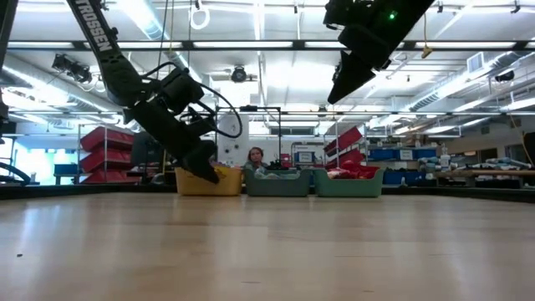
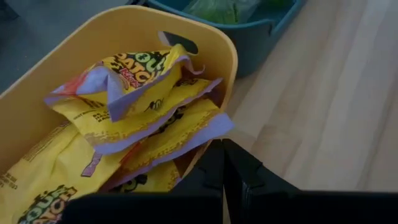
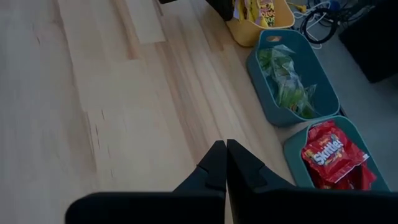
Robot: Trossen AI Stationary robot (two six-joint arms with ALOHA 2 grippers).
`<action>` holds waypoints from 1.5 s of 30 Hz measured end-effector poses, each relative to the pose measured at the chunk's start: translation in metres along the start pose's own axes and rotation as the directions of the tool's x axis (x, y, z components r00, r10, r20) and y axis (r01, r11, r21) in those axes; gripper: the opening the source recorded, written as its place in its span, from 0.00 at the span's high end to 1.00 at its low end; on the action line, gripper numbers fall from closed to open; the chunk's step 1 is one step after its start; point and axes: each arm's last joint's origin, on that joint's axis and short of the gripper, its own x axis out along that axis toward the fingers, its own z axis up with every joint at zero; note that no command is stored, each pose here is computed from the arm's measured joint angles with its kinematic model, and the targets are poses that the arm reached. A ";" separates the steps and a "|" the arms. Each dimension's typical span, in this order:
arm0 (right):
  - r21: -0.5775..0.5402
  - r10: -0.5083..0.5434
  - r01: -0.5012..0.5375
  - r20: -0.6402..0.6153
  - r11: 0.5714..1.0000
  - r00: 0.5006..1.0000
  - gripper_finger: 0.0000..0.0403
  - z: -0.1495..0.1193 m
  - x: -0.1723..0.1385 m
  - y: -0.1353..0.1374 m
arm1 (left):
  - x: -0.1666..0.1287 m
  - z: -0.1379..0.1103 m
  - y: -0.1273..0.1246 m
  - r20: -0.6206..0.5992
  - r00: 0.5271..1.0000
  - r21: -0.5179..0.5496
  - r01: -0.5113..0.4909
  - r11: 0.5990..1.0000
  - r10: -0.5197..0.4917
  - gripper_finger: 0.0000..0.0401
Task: Sort candy
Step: Move the yellow bin to the left of the blue bin, then return to Home Position
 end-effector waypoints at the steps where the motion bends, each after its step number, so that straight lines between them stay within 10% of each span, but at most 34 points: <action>1: -0.010 0.000 0.000 0.000 1.000 1.000 1.00 0.000 0.000 0.000 | 0.000 0.000 0.000 0.001 1.000 0.000 0.000 1.000 0.000 1.00; 10: -0.138 0.120 -0.101 0.138 0.985 0.983 1.00 -0.013 0.010 -0.001 | -0.024 0.023 -0.008 0.134 0.980 0.027 0.145 0.989 -0.147 1.00; 20: -0.114 0.291 -0.268 0.441 0.957 0.849 1.00 -0.063 0.027 -0.033 | -0.057 0.022 -0.011 0.358 0.888 0.088 0.275 0.957 -0.288 1.00; 35: -0.026 0.150 -0.187 0.711 0.982 0.687 1.00 -0.144 0.009 -0.066 | -0.070 0.004 -0.012 0.463 0.819 0.091 0.336 0.938 -0.338 1.00; 45: -0.020 0.175 -0.220 0.681 0.975 0.711 1.00 -0.174 0.003 -0.069 | -0.087 0.013 -0.011 0.520 0.767 0.130 0.364 0.922 -0.376 1.00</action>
